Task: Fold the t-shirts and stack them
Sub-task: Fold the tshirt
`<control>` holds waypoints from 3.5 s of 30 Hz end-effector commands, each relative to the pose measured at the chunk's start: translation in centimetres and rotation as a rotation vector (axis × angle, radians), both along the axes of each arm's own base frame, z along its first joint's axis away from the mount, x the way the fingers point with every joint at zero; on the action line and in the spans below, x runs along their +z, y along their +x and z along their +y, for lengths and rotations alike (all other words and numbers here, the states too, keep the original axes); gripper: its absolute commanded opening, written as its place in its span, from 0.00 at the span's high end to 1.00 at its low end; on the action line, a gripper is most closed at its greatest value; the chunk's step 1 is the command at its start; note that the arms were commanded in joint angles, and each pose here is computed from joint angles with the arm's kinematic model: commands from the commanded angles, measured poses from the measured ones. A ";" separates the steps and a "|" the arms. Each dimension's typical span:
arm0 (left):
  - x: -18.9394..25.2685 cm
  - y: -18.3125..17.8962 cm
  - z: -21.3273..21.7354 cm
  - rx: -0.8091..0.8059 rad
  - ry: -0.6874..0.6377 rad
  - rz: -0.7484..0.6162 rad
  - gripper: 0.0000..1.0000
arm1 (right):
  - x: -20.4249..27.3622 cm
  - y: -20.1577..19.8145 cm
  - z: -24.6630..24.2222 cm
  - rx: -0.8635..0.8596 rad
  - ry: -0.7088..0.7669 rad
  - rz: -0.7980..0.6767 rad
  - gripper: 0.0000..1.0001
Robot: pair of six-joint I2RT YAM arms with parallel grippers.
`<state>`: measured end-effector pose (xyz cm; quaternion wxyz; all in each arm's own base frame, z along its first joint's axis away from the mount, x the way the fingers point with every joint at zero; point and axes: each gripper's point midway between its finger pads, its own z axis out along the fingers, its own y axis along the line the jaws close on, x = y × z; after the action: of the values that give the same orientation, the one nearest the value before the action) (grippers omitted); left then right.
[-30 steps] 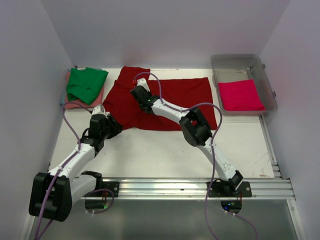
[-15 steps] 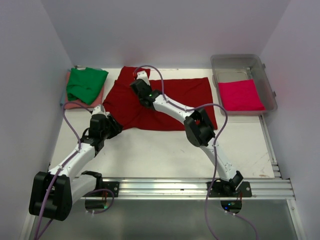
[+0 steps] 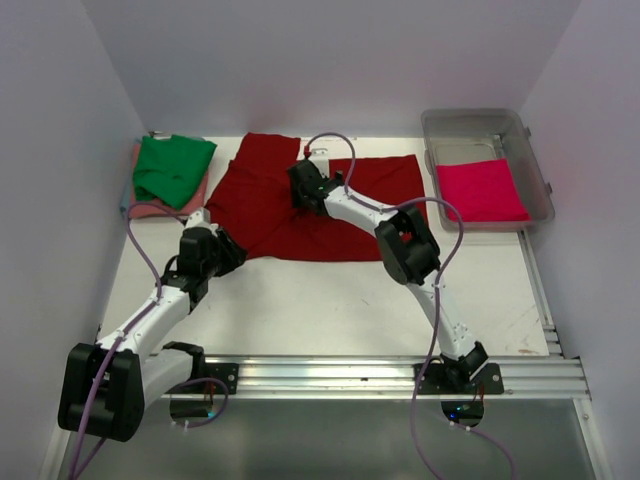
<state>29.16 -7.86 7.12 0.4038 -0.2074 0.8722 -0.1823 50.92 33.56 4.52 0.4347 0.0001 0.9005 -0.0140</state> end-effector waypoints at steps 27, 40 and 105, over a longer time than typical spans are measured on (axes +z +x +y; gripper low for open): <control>-4.7 4.1 0.6 -0.007 0.066 0.146 1.00 | 9.6 -14.1 -16.8 -0.325 -0.230 -0.150 1.00; -6.2 0.4 2.4 0.031 0.139 0.230 1.00 | 3.0 -16.3 -21.8 -0.389 -0.228 0.001 1.00; -7.9 -14.1 -3.0 -0.193 -0.094 0.828 1.00 | -6.5 -30.4 -21.8 -0.244 -0.074 0.687 1.00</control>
<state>24.76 -9.86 1.12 0.1726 -0.2034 0.9480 -0.1735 29.12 12.42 1.40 0.2660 0.1133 0.9532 -0.0882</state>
